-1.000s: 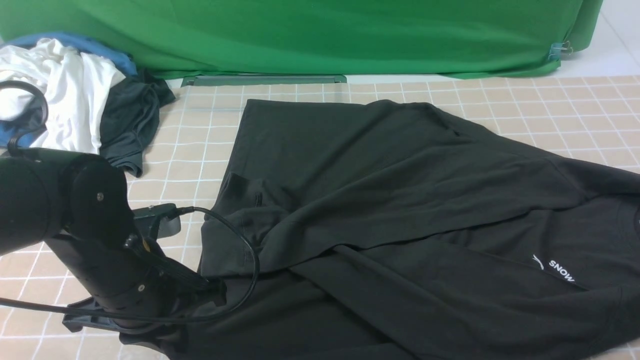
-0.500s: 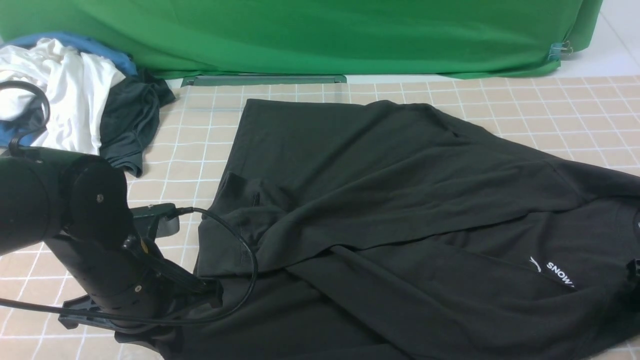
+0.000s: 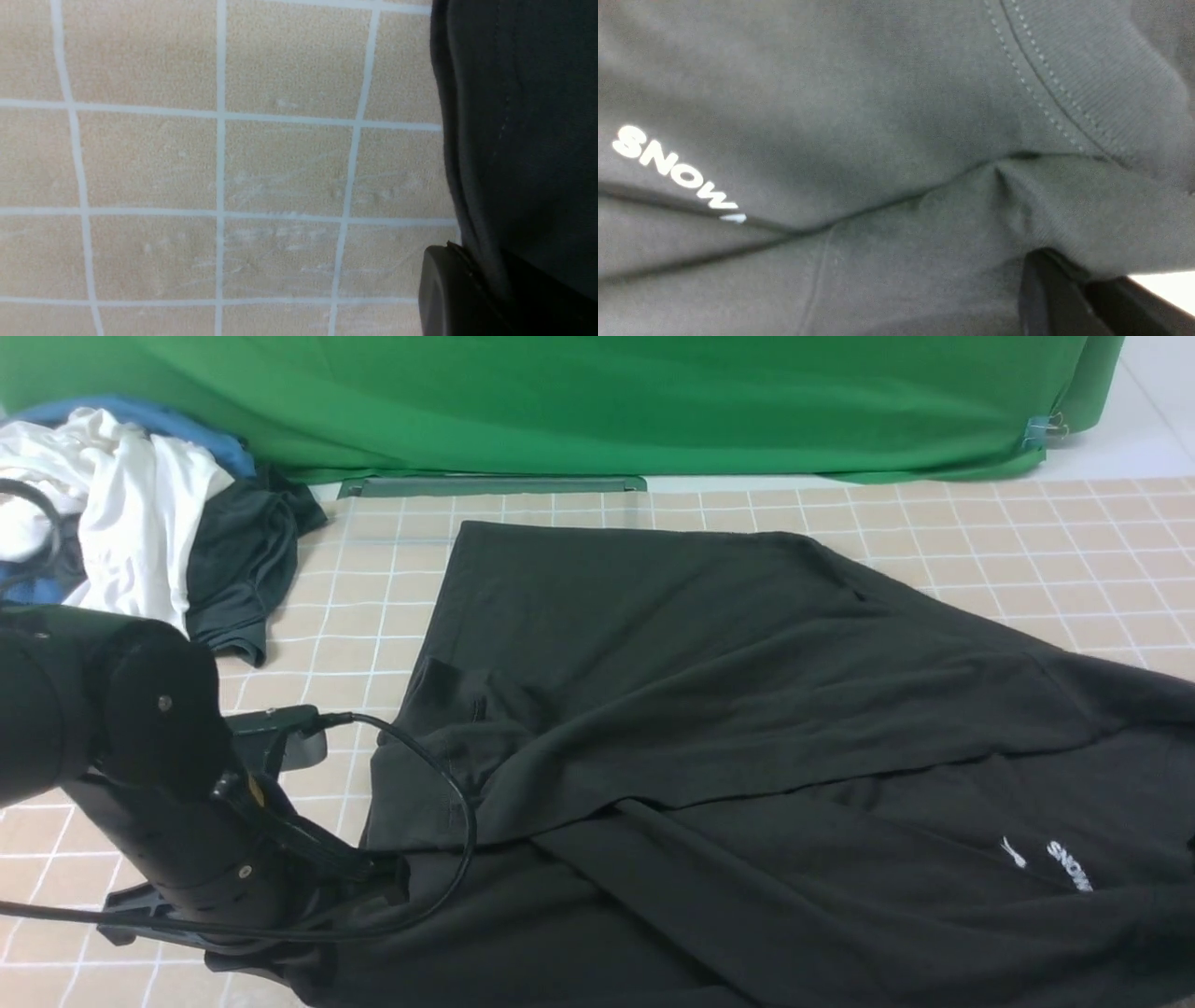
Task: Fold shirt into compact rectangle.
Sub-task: 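Fold the black garment in half by bringing its near edge over to the far edge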
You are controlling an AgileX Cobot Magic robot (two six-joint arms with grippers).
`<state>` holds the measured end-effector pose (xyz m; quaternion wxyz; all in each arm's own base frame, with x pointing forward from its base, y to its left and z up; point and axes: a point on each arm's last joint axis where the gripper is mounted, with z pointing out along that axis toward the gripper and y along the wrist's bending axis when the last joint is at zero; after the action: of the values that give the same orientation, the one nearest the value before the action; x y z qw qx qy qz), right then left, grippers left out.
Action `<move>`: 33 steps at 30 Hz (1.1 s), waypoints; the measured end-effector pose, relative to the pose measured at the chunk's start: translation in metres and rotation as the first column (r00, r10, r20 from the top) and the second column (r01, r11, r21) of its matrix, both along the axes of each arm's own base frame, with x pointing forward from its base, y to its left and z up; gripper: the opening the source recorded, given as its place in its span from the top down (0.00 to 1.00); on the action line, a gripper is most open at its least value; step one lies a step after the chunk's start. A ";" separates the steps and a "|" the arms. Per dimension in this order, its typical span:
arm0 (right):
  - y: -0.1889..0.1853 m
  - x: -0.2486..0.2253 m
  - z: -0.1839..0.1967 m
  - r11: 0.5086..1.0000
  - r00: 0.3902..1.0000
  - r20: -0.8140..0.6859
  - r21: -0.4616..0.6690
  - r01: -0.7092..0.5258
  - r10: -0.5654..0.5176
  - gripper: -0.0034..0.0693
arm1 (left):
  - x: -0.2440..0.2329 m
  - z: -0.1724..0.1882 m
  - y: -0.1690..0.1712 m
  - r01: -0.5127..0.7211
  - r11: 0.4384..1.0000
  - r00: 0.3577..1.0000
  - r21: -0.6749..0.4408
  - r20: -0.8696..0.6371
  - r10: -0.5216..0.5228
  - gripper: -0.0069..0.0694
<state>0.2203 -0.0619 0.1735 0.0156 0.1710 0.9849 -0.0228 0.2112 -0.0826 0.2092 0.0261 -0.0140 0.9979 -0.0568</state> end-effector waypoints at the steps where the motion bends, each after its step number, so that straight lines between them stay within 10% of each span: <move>1: 0.000 -0.005 0.004 1.000 1.000 -0.023 -0.005 0.010 -0.010 0.88 | -0.003 0.003 0.001 0.001 1.000 1.000 -0.001 -0.001 -0.001 0.89; 16: -0.001 -0.022 0.012 0.998 0.999 -0.007 -0.050 0.047 -0.048 0.86 | -0.021 0.022 0.007 0.005 1.000 0.999 -0.024 0.052 -0.003 0.89; 26: 0.004 -0.033 0.017 0.999 0.994 -0.102 -0.008 0.042 -0.042 0.21 | -0.021 0.018 0.005 -0.016 0.998 0.997 -0.058 0.069 0.020 0.89; 33: 0.051 -0.050 0.043 0.975 0.971 -0.092 0.052 -0.215 0.219 0.28 | -0.021 0.017 0.004 -0.017 0.998 0.997 -0.062 0.076 0.021 0.89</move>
<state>0.1703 -0.0110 0.2170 -0.0334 0.0614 0.9975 -0.0087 0.1904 -0.0781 0.2267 0.0644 -0.0220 0.9938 -0.0875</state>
